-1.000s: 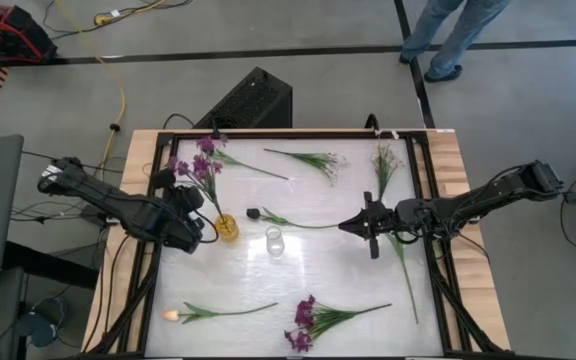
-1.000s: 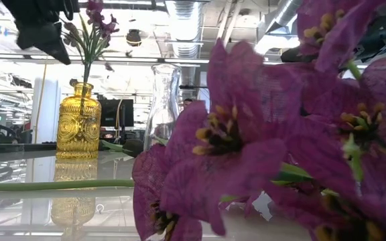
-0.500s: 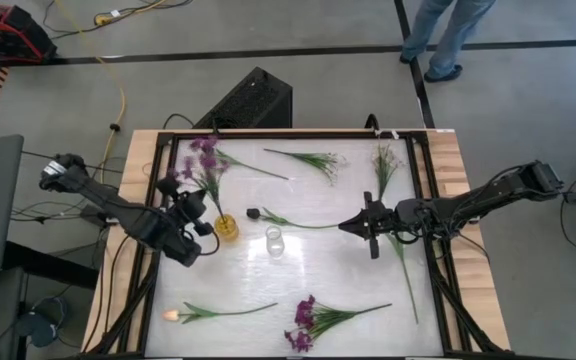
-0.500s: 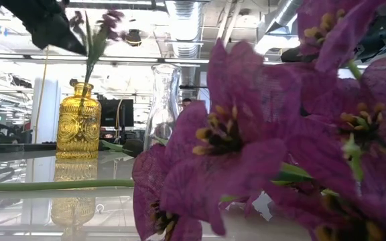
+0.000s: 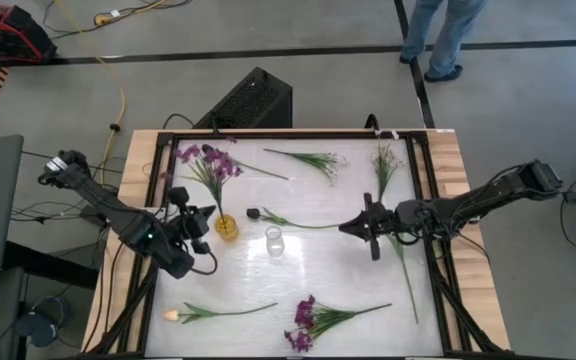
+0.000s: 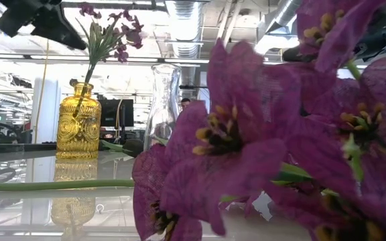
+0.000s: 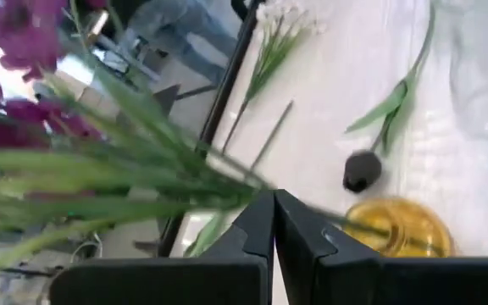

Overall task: Sort flowers into vase by color
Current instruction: Put the top purple flower into the yellow vase

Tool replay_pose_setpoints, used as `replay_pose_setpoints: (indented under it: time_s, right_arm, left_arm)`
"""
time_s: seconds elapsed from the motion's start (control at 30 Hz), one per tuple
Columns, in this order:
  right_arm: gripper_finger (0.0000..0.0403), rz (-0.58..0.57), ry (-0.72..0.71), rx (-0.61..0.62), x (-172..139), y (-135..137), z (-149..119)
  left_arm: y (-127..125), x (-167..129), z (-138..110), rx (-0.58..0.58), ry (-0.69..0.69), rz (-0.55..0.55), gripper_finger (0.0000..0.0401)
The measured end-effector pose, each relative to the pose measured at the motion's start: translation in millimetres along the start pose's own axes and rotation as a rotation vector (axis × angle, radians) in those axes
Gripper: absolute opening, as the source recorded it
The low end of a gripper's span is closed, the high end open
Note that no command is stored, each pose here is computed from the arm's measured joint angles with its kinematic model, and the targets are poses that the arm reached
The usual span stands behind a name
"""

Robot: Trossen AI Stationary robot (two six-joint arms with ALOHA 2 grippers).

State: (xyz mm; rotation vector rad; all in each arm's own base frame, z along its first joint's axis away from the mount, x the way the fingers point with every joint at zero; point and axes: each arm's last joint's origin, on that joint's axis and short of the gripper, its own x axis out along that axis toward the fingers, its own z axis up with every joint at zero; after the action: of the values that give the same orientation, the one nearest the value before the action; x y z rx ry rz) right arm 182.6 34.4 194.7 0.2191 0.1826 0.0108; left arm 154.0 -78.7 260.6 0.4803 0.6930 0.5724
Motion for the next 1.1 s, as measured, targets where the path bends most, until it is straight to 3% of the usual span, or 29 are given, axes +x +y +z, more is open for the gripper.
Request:
replay_pose_setpoints:
  time_s: [0.13,0.33,0.5,0.67,1.1]
  right_arm:
    - [0.0051,0.012,0.003,0.004,-0.4,2.3,-0.6]
    - [0.0051,0.013,0.002,0.005,-0.4,2.3,-0.5]
    - [0.0051,0.016,-0.003,0.006,-0.4,2.9,-0.1]
    - [0.0051,0.017,-0.006,0.008,-0.4,3.0,0.2]
    - [0.0051,0.019,-0.012,0.008,-0.5,3.2,0.7]
  left_arm:
    - [6.4,-1.9,-10.9,-0.045,0.101,-0.046,0.0000]
    - [13.8,11.6,-22.8,-0.181,0.159,0.096,0.0000]
    - [13.3,32.1,-35.4,-0.238,0.225,0.147,0.0000]
    - [16.7,37.3,-41.0,-0.299,0.153,0.178,0.0000]
    - [30.5,50.9,-50.7,-0.439,-0.028,0.085,0.0000]
